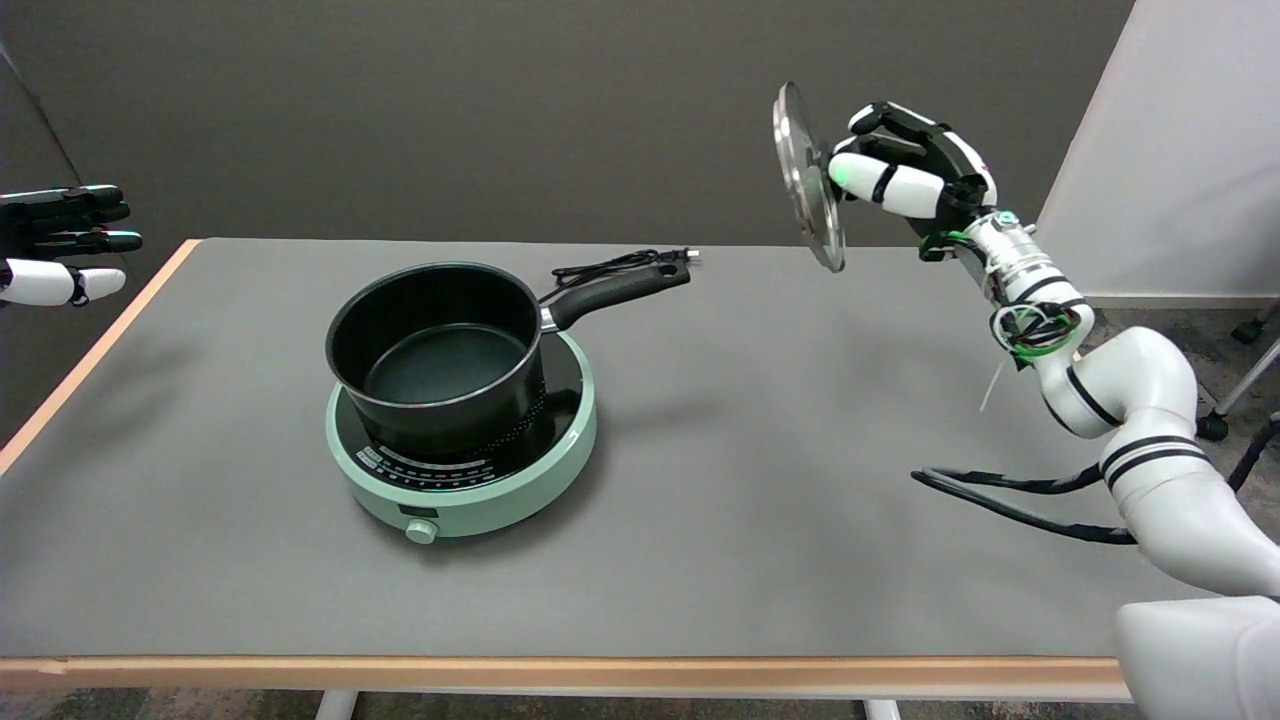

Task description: Place the pot lid onto the table.

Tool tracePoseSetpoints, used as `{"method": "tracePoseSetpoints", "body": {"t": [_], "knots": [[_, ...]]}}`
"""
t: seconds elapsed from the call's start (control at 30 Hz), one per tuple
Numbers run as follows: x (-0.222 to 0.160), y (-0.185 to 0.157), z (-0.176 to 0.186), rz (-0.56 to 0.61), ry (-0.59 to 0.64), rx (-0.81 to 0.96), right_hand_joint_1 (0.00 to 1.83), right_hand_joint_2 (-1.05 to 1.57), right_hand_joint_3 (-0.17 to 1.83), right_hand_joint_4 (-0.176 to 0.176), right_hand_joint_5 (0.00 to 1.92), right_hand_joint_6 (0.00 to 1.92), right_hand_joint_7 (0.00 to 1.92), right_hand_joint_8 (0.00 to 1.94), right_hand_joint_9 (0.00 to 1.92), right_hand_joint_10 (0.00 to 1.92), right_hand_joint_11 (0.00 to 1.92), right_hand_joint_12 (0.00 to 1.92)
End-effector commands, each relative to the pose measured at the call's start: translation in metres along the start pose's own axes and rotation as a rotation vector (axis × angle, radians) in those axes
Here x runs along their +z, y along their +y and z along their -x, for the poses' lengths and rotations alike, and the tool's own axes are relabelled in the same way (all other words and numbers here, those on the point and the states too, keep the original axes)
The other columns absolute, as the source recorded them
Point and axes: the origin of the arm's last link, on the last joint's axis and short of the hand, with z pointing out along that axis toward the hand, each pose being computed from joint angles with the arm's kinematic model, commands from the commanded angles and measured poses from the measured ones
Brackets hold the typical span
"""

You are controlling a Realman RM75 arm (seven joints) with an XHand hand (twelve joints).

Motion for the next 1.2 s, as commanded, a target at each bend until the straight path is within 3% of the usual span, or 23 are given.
{"method": "tracePoseSetpoints", "body": {"t": [0.03,0.47,0.77,0.93,0.97,1.0,1.2], "knots": [[-0.01,0.003,-0.013,-0.153,-0.009,0.316,1.38,0.77,0.65,0.176,0.75,1.17,1.0,1.16,0.92,1.36,0.8,1.52],[-0.006,-0.003,-0.011,-0.164,-0.018,0.304,1.38,0.78,0.65,0.176,0.76,1.15,1.0,1.15,0.92,1.35,0.79,1.54],[0.002,-0.026,-0.007,-0.161,-0.038,-0.096,1.38,0.78,0.64,0.176,0.75,1.16,1.0,1.16,0.91,1.36,0.77,1.59],[0.007,-0.035,-0.007,-0.101,-0.003,-0.327,1.38,0.79,0.63,0.176,0.75,1.15,1.0,1.15,0.91,1.36,0.76,1.6],[0.008,-0.035,-0.007,-0.086,0.005,-0.363,1.34,0.83,0.58,0.124,0.76,1.18,1.0,1.15,0.91,1.35,0.76,1.6],[0.009,-0.035,-0.007,-0.069,0.01,-0.41,1.21,0.96,0.41,-0.039,0.79,1.28,1.0,1.15,0.92,1.32,0.77,1.59],[0.014,-0.038,0.002,-0.023,-0.018,-0.656,1.21,0.96,0.41,-0.036,0.79,1.29,1.0,1.15,0.92,1.32,0.77,1.59]]}}
